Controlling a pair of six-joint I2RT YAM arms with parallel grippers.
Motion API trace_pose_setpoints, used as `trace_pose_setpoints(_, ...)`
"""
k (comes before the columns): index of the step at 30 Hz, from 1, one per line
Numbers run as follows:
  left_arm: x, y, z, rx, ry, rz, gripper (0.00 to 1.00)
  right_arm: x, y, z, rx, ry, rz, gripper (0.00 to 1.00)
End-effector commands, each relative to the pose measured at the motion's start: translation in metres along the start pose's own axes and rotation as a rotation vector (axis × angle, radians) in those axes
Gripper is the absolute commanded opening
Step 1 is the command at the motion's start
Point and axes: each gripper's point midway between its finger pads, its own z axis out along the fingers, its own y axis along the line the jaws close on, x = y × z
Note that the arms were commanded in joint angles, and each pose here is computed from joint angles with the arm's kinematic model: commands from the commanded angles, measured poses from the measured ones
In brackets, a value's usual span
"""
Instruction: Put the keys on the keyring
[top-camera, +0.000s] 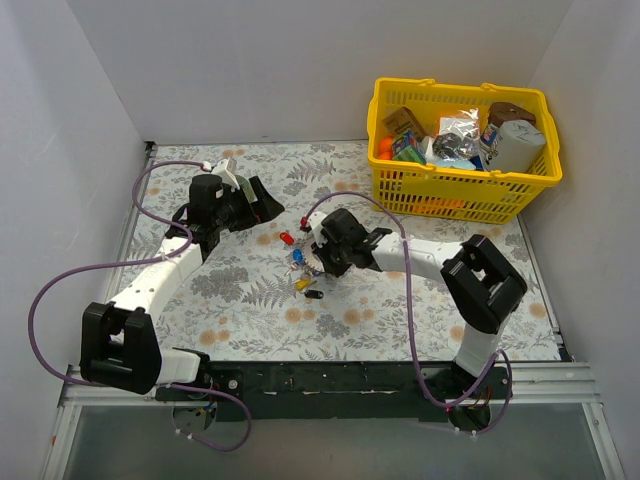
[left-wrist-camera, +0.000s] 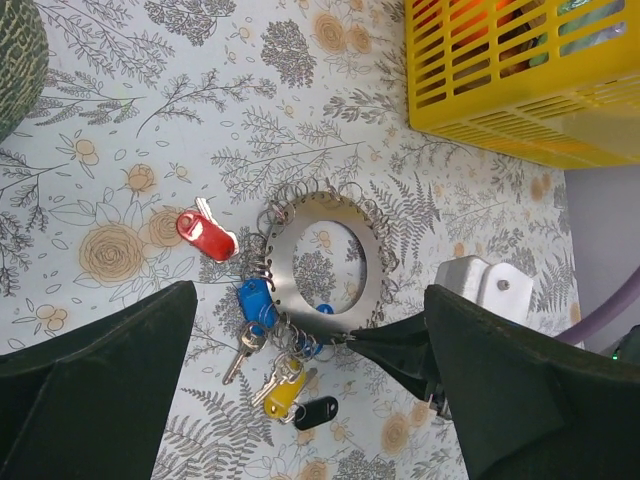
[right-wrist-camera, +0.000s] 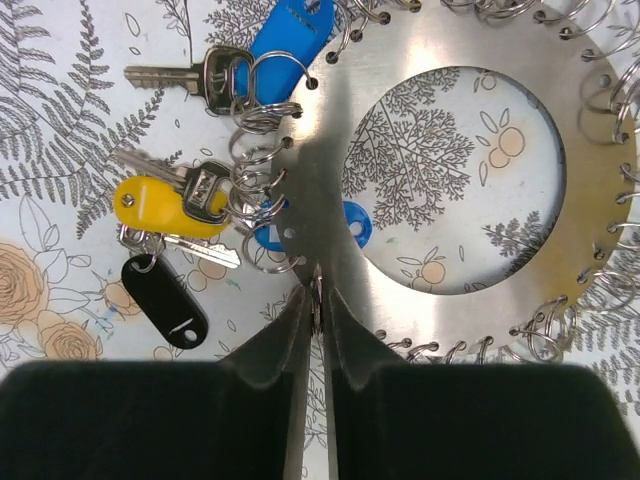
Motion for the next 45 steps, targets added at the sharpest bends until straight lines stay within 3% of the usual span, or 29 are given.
trace_pose_setpoints(1,-0.005,-0.012,-0.009,0.052,-0.019,0.032,0.98,-0.034,-0.006,-0.028,0.03,-0.122,0.015,0.3)
trace_pose_setpoints(4,-0.002,-0.015,-0.011,0.067,-0.009,0.034,0.98,-0.045,-0.004,-0.044,0.017,-0.186,0.054,0.55)
trace_pose_setpoints(7,-0.001,-0.016,-0.013,0.075,-0.008,0.036,0.98,-0.053,-0.002,-0.061,-0.021,-0.267,0.105,0.67)
trace_pose_setpoints(10,0.0,-0.016,-0.012,0.077,-0.007,0.032,0.98,-0.047,-0.005,-0.072,-0.096,-0.345,0.194,0.7)
trace_pose_setpoints(12,0.001,-0.017,-0.013,0.085,-0.008,0.028,0.98,-0.054,-0.01,-0.084,-0.178,-0.428,0.236,0.7)
trace_pose_setpoints(15,0.003,-0.02,-0.014,0.105,-0.012,0.027,0.98,-0.038,-0.012,-0.085,-0.253,-0.451,0.288,0.7)
trace_pose_setpoints(21,0.01,-0.035,-0.016,0.209,0.007,0.018,0.98,-0.033,-0.012,-0.074,-0.267,-0.418,0.255,0.67)
trace_pose_setpoints(28,0.012,-0.053,-0.029,0.316,-0.002,0.05,0.98,-0.039,-0.017,-0.063,-0.254,-0.397,0.24,0.56)
trace_pose_setpoints(35,0.013,-0.057,-0.034,0.345,-0.016,0.067,0.98,-0.044,-0.019,-0.057,-0.221,-0.381,0.237,0.54)
trace_pose_setpoints(45,0.033,-0.04,-0.014,0.303,0.07,0.002,0.98,-0.03,-0.032,-0.063,-0.121,-0.341,0.22,0.55)
